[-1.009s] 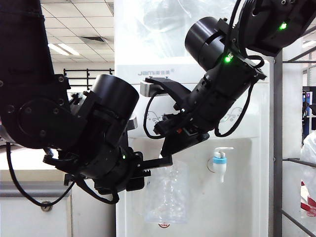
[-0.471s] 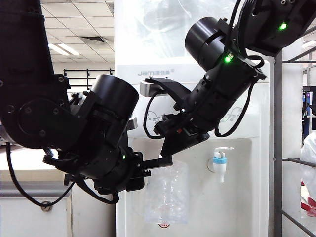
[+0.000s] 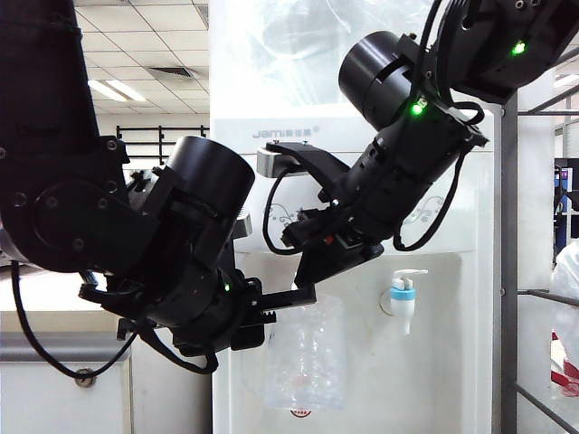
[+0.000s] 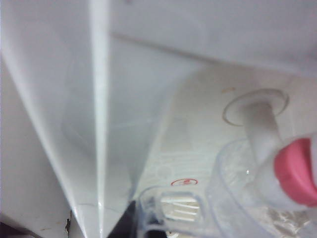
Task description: Pick up the plastic mug from the left desk, go to the hot water outlet of the water dispenser, press the vertical switch to get some water, then put the mug back on the desk.
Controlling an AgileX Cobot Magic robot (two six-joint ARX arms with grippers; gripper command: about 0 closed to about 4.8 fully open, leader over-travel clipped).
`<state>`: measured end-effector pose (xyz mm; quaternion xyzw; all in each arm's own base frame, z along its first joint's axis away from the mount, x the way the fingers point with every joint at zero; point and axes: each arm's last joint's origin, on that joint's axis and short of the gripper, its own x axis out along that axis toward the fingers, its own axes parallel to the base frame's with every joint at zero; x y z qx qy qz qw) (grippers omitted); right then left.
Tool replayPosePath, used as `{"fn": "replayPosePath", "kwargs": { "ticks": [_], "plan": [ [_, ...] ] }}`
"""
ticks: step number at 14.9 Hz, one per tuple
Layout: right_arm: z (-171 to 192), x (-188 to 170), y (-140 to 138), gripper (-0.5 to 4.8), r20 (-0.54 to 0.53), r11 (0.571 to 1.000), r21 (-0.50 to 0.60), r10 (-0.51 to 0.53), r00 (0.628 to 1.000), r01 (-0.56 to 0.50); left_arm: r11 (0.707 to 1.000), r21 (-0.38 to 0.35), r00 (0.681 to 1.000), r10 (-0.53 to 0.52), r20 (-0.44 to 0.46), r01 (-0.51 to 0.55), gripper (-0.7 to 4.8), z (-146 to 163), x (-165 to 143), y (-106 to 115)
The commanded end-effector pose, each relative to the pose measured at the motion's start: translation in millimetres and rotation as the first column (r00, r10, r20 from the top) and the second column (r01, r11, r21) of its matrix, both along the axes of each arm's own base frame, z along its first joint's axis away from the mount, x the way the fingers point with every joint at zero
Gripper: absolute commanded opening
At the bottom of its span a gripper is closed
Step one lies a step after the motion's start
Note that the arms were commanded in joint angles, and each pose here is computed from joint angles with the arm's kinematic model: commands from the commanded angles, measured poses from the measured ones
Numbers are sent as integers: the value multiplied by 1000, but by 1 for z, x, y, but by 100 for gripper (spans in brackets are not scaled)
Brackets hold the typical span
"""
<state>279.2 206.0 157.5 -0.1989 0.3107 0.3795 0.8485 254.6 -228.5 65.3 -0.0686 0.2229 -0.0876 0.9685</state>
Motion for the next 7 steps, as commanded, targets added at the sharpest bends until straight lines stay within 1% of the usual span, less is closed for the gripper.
{"fn": "replayPosePath", "kwargs": {
  "ticks": [1, 7],
  "plan": [
    [-7, -2, -3, -6, -31, 999, -48, -5, 999, 4, 1000, -21, 1000, -2, 21, 2, -6, 4, 1, -2],
    [-7, -2, -3, -6, -30, 999, -48, -5, 1000, 3, 1000, -21, 1000, -2, 21, 2, -6, 4, 1, -2]
  ]
}}
